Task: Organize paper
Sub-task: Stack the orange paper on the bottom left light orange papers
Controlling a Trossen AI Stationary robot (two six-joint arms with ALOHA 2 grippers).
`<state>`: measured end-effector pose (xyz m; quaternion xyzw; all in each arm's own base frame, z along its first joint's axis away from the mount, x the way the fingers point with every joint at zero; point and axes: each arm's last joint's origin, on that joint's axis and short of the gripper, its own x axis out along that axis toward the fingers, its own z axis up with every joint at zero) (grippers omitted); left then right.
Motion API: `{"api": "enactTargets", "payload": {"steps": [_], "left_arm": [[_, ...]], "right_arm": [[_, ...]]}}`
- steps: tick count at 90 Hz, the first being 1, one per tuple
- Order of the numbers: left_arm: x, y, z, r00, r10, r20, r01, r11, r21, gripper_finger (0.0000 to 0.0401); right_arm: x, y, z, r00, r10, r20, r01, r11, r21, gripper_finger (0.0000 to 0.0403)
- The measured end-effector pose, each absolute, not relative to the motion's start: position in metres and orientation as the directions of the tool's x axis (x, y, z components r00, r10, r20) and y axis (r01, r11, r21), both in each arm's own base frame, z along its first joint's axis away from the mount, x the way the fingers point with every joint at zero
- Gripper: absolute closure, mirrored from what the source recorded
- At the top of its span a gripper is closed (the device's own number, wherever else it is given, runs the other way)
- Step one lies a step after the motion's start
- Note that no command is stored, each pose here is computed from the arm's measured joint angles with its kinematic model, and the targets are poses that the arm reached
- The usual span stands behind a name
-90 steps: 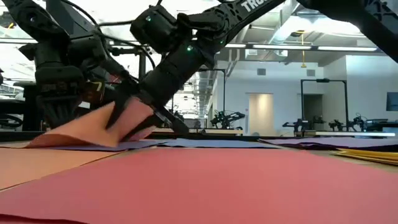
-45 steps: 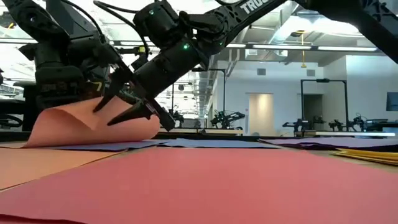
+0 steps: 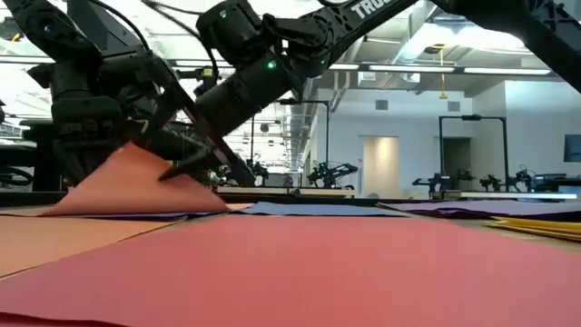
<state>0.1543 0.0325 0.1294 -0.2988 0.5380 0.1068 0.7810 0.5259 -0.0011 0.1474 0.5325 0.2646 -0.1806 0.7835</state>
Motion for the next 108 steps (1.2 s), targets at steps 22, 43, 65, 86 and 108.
{"api": "enactTargets", "payload": {"steps": [22,43,65,86,108], "left_arm": [[0.154,0.033,0.129,0.398,-0.155,-0.904,-0.488,0.799,-0.352,0.0283],[0.154,0.032,0.129,0.398,-0.155,-0.904,-0.488,0.799,-0.352,0.0283],[0.154,0.032,0.129,0.399,-0.156,-0.904,-0.488,0.798,-0.353,0.0283],[0.154,0.032,0.129,0.399,-0.157,-0.903,-0.487,0.799,-0.354,0.0283],[0.154,0.032,0.129,0.399,-0.158,-0.903,-0.485,0.799,-0.355,0.0283]], "right_arm": [[0.514,0.002,0.134,0.67,0.002,-0.742,0.731,0.173,0.66,0.0184],[0.517,0.004,0.136,0.697,0.006,-0.717,0.713,0.099,0.694,0.0184],[0.518,0.012,0.139,0.717,0.026,-0.696,0.695,0.053,0.717,0.0184],[0.512,0.026,0.135,0.661,0.05,-0.749,0.75,-0.024,0.661,0.0184],[0.513,0.019,0.134,0.669,0.018,-0.743,0.743,-0.005,0.669,0.0184]]}}
